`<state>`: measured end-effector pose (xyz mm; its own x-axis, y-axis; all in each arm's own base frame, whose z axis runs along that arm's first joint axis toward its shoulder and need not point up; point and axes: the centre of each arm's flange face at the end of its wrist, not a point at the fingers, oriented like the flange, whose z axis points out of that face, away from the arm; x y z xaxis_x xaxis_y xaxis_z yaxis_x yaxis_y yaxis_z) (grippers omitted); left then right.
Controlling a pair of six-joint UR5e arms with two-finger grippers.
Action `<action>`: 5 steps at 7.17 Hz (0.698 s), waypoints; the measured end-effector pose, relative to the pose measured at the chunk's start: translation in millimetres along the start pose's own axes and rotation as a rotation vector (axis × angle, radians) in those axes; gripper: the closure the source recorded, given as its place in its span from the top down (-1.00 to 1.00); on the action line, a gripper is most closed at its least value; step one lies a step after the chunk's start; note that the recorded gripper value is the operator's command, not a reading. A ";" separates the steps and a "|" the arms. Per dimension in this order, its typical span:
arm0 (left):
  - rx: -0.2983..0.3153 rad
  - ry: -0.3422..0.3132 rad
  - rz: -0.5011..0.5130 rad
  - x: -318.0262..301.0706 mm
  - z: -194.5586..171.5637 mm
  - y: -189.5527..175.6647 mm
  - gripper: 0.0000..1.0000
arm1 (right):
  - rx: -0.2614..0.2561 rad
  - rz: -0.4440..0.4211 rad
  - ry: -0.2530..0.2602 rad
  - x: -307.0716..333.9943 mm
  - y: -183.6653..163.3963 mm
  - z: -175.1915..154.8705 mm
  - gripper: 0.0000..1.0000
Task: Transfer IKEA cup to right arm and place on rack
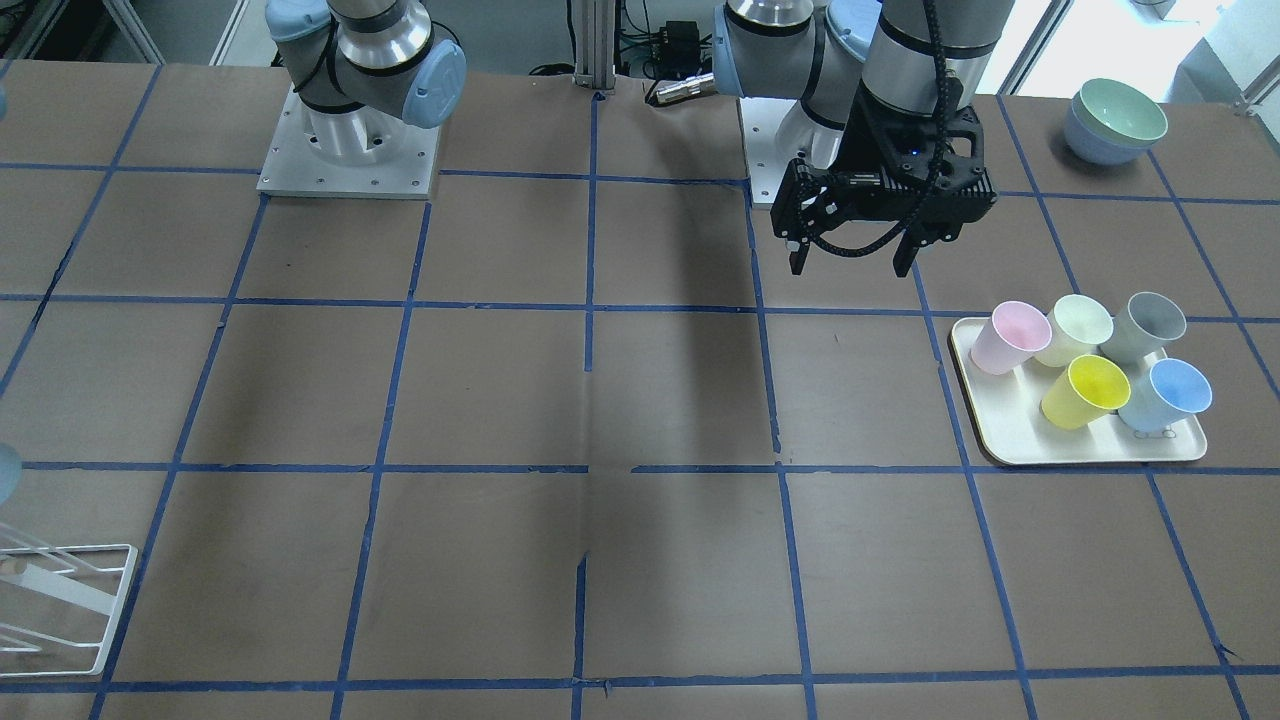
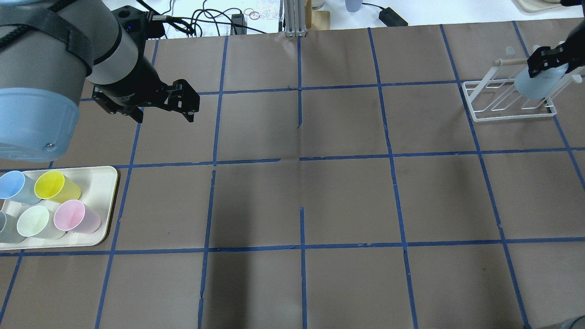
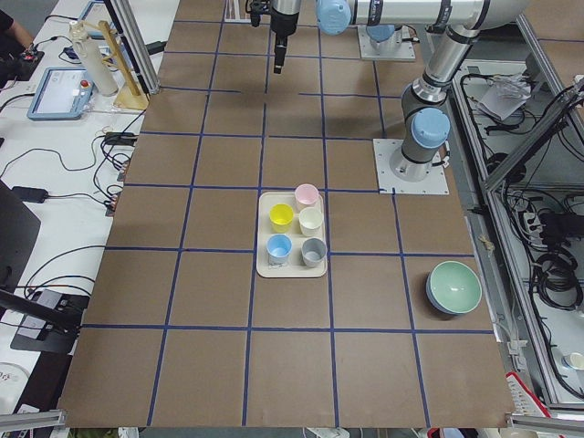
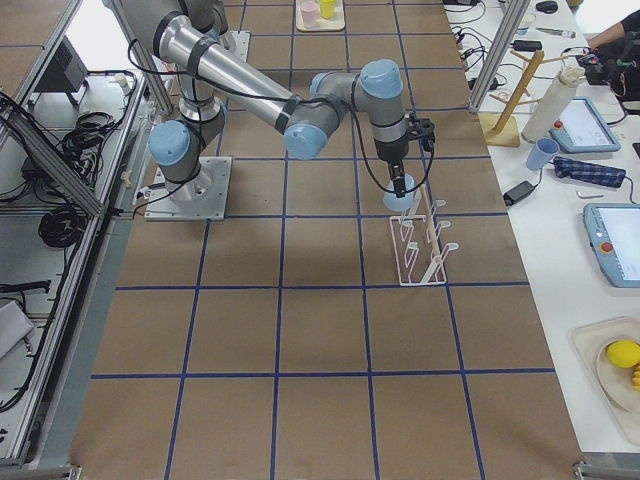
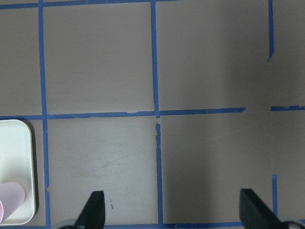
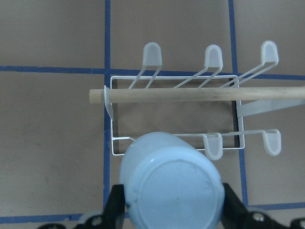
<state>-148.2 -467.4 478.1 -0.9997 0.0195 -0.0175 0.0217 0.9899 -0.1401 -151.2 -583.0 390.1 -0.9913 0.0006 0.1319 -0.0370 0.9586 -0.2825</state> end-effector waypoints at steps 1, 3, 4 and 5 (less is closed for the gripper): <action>-0.001 0.001 -0.001 0.2 0.6 0.3 1.00 | -0.006 0.005 -0.006 0.1 -0.3 5.5 -1.00; -0.002 0.004 -0.003 0.6 0.8 -0.1 1.00 | -0.022 0.018 -0.019 -0.2 -1.1 18.3 -1.00; -0.002 0.004 -0.003 0.7 0.8 -0.2 1.00 | -0.032 0.030 -0.024 -0.5 -1.1 25.1 -1.00; -0.001 0.004 -0.003 0.7 0.0 0.6 1.00 | -0.042 0.043 -0.028 -0.8 -1.0 30.8 -1.00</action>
<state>-148.8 -466.8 478.0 -0.9998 0.0166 -0.0130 0.0182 0.9901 -0.1389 -154.3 -592.7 360.9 -0.9950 0.0343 0.0934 0.0102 0.9688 -0.2475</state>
